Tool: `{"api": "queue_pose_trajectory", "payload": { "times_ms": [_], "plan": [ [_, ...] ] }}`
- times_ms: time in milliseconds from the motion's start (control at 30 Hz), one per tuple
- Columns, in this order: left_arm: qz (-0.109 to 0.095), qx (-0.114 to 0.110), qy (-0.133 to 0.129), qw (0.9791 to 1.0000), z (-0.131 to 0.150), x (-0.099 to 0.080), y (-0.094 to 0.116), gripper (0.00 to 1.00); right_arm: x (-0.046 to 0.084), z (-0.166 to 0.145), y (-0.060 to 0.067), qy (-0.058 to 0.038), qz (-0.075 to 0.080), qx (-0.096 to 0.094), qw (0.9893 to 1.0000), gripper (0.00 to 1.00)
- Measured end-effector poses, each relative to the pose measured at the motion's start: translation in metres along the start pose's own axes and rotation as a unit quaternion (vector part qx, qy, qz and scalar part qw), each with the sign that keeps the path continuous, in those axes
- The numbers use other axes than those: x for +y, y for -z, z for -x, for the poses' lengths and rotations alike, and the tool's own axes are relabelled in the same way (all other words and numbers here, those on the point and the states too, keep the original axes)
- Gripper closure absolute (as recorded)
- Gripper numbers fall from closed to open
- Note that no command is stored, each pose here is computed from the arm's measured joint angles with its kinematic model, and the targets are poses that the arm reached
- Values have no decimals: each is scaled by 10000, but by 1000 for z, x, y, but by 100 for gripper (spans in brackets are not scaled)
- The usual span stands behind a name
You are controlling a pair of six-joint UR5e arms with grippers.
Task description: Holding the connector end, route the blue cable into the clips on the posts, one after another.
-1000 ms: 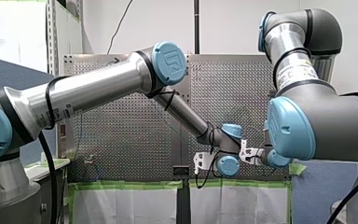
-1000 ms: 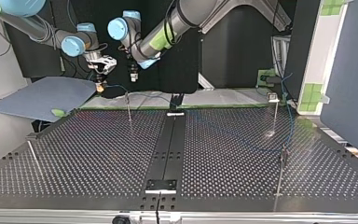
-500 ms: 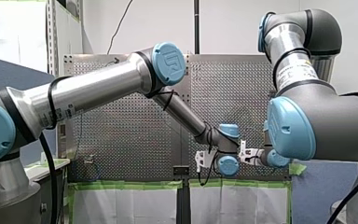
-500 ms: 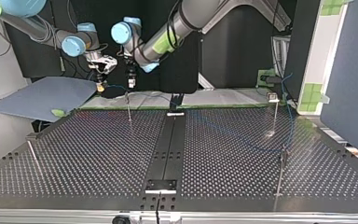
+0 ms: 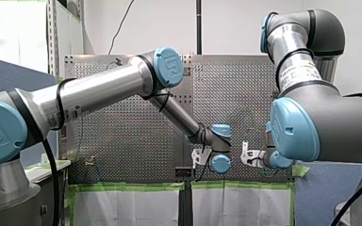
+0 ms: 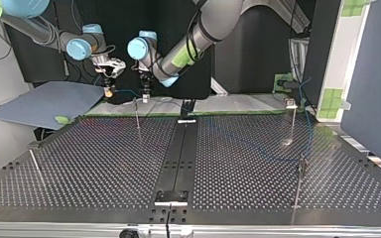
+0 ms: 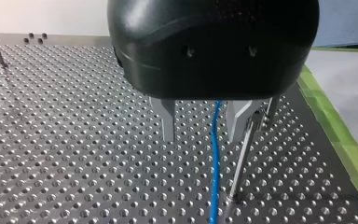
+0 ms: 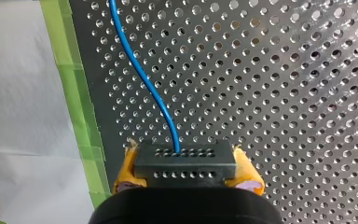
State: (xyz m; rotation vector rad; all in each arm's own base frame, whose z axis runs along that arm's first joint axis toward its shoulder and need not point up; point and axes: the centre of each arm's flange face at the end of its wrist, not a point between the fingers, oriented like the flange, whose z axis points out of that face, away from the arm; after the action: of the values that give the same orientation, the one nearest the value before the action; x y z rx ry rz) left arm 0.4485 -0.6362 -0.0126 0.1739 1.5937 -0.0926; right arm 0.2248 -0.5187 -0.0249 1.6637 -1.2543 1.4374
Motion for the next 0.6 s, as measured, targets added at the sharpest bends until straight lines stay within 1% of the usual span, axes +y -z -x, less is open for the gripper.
{"api": "queue_pose_trajectory", "payload": {
  "times_ms": [67,200,267,300,333,367,400,467,500,533,567,600],
  "plan": [
    [-8,22,-21,10000,-1,3,-3,45,0,0,0,2,0,2,10000,100],
    [-22,66,-71,10000,-2,17,-18,45,0,0,0,3,-1,6,10000,100],
    [-47,74,-80,9999,-2,22,-24,51,0,0,0,6,0,7,10000,100],
    [-60,77,-83,9999,-2,24,-26,51,0,0,0,7,0,8,10000,100],
    [-65,78,-84,9999,-2,25,-28,55,0,0,0,7,-1,7,10000,100],
    [-67,78,-84,9999,-2,26,-29,64,0,0,0,6,0,7,10000,100],
    [-69,80,-87,9999,-2,27,-30,64,0,0,0,5,0,7,10000,100],
    [-72,86,-94,9999,-2,27,-30,76,0,0,0,4,0,7,10000,100],
    [-75,95,-103,9999,-2,28,-30,76,0,0,0,3,0,6,10000,100],
    [-77,102,-110,9999,-2,28,-30,84,0,0,0,2,0,5,10000,100],
    [-78,108,-117,9998,-2,28,-30,89,0,0,0,2,-1,4,10000,100],
    [-82,119,-127,9998,-2,28,-30,89,0,0,0,2,0,4,10000,100]
  ]
}}
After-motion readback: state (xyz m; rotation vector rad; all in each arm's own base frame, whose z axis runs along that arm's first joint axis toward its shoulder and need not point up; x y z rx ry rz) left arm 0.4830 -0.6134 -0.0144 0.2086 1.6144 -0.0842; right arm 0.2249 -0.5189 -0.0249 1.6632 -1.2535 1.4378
